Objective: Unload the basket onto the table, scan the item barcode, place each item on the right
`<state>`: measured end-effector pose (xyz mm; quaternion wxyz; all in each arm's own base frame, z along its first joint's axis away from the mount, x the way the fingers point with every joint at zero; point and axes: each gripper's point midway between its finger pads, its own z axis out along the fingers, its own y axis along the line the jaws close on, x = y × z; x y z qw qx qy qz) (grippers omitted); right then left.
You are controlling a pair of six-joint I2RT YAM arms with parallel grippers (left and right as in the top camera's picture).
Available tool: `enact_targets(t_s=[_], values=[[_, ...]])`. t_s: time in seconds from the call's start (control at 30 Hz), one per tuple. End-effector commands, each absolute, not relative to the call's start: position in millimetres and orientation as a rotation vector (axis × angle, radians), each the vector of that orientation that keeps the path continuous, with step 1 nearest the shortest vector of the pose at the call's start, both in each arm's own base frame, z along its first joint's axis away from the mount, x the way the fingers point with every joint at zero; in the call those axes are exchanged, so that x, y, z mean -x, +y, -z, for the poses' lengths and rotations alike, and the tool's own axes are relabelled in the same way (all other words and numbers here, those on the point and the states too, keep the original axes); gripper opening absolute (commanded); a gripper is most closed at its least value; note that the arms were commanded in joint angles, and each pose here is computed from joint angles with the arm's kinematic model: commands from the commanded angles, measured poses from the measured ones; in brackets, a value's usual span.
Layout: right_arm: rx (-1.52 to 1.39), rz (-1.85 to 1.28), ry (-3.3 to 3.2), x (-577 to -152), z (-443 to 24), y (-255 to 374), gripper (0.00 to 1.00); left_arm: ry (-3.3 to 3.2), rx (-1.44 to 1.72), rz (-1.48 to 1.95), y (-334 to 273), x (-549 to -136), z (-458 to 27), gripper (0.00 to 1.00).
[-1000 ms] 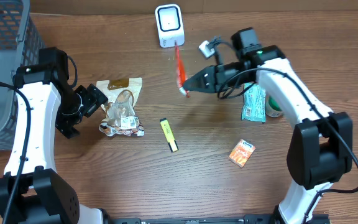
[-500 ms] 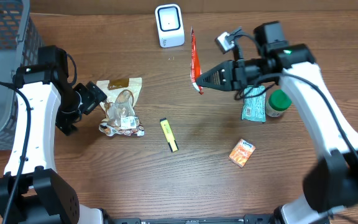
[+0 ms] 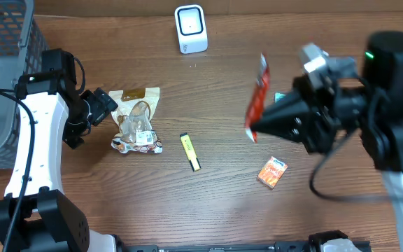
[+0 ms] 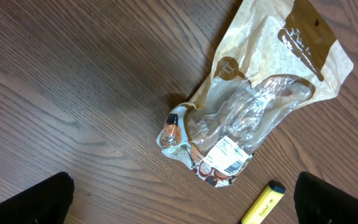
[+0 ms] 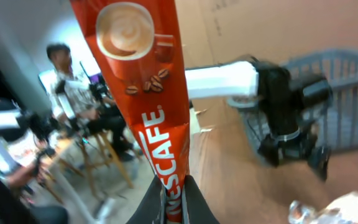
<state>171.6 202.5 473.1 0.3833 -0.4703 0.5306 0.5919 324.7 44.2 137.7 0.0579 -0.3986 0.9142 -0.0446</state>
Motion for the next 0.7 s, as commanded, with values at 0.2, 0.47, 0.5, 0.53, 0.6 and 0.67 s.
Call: enact_targets(t_s=[0.2,0.47,0.5,0.53,0.6,0.67], values=[[1.385,-1.248,1.022,-111,-523,192,0.04,2.761,1.195,0.113,49,-329,-138,1.00],[1.319,-1.115,0.985,-130,-552,194,0.04,2.760,1.194,0.113,49,-329,-138,1.00],[1.309,-1.091,0.973,-134,-555,194,0.04,2.760,1.194,0.113,49,-329,-138,1.00],[1.302,-1.074,0.963,-138,-557,195,0.04,2.760,1.195,0.113,49,-329,-138,1.00],[1.258,-1.038,0.960,-147,-563,195,0.04,2.760,1.195,0.113,49,-329,-138,1.00],[1.134,-1.022,1.003,-165,-576,193,0.04,2.759,1.195,0.113,49,-329,-138,1.00]])
